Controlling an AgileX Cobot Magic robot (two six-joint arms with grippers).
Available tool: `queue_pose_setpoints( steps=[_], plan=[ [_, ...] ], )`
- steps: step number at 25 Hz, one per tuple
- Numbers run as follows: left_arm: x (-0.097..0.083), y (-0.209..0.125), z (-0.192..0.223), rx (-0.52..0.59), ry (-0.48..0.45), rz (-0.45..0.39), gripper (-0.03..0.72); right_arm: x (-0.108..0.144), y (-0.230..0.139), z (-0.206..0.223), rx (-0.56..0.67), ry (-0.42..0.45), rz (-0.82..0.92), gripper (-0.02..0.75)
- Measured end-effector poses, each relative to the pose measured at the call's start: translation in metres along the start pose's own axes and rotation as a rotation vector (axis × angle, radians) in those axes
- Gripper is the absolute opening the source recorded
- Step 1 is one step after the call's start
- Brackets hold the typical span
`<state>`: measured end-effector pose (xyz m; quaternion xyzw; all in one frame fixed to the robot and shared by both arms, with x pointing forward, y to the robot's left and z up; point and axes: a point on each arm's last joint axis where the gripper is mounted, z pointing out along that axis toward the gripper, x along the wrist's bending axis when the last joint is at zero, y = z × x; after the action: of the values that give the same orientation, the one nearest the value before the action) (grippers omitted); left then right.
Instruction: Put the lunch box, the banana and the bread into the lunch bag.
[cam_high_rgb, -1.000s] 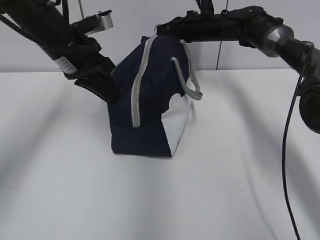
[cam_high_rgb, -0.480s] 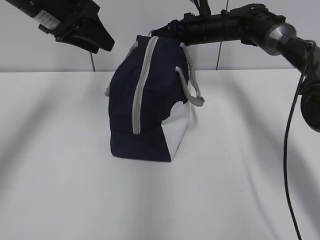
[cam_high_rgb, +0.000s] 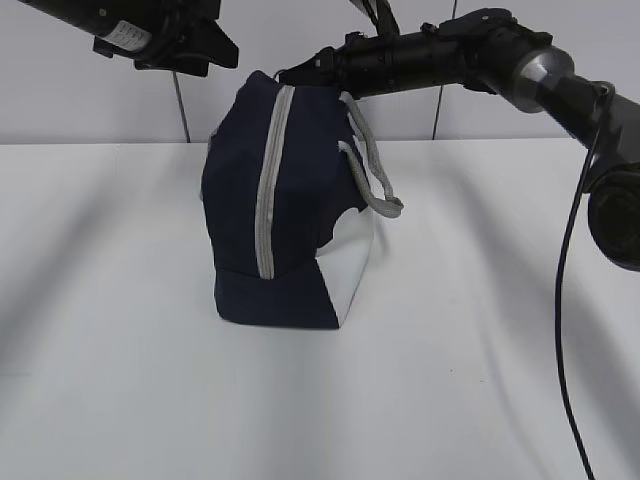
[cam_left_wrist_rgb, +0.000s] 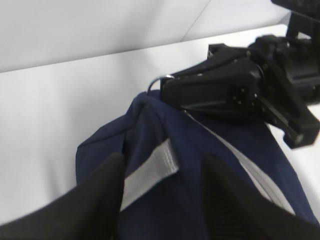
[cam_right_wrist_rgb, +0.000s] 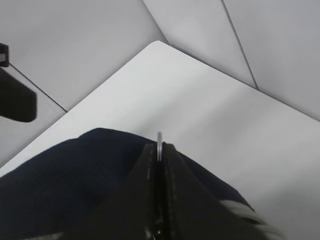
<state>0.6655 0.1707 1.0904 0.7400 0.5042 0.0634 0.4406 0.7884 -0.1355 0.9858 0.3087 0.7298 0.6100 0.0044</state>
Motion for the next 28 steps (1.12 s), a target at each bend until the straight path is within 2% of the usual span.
queue_pose_setpoints(
  steps=[7, 21, 24, 28],
  plan=[
    [0.016, -0.002, 0.030, -0.081, -0.024, -0.148, 0.371, 0.001, 0.000, 0.001, 0.000, 0.000, 0.002, -0.016],
    [0.025, -0.011, 0.061, -0.110, -0.119, -0.288, 0.369, 0.000, 0.001, 0.001, -0.009, -0.013, -0.001, -0.016],
    [0.024, -0.011, 0.061, -0.114, -0.127, -0.299, 0.330, 0.000, 0.001, 0.001, -0.010, -0.015, -0.002, -0.016],
    [0.023, -0.011, 0.061, -0.109, -0.137, -0.301, 0.210, -0.001, 0.001, 0.001, -0.011, -0.016, -0.004, -0.016]
  ],
)
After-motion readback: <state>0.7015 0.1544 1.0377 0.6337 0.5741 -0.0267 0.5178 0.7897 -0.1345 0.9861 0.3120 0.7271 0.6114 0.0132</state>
